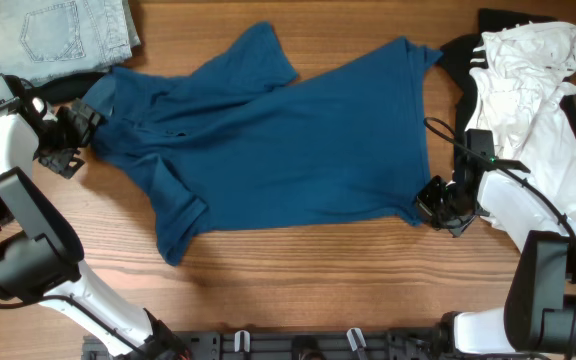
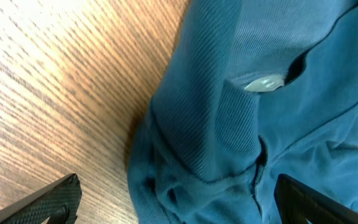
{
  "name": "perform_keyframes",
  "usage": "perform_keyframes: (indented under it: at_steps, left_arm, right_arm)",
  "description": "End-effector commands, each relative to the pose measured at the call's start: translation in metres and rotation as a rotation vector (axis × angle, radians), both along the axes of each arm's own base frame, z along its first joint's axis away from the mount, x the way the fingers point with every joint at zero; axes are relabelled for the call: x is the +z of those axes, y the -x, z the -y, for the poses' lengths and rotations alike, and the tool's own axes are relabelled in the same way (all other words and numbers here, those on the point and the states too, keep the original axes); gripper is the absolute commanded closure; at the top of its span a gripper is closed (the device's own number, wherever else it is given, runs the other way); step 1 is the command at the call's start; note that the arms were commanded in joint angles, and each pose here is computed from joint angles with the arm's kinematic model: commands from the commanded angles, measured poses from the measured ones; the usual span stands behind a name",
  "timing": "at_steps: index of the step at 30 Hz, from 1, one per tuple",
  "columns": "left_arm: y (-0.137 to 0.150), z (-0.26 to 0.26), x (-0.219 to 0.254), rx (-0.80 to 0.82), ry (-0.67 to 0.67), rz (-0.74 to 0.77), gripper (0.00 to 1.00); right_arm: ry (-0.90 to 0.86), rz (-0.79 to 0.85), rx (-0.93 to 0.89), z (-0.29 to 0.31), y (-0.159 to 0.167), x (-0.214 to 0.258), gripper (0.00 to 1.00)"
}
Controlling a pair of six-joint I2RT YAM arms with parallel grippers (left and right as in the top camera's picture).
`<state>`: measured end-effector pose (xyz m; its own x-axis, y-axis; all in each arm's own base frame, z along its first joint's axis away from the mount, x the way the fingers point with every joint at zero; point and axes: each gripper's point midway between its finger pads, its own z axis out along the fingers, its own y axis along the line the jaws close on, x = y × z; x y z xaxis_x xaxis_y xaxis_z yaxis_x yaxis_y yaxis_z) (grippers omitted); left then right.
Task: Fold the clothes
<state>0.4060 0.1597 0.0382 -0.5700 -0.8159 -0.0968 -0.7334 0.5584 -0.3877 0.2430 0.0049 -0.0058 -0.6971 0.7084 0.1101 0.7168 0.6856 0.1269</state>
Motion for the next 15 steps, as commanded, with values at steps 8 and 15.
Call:
perform_keyframes:
  at_steps: [8,15]
  left_arm:
    - [0.002,0.003,0.047,-0.032,-0.043,0.075,0.0]
    - [0.009,0.007,0.086,-0.045,-0.08,0.133,0.0]
  right_arm:
    - [0.116,-0.079,-0.15,0.018,0.057,0.058,0.96]
    - [0.222,0.091,-0.273,0.049,0.081,0.118,0.96]
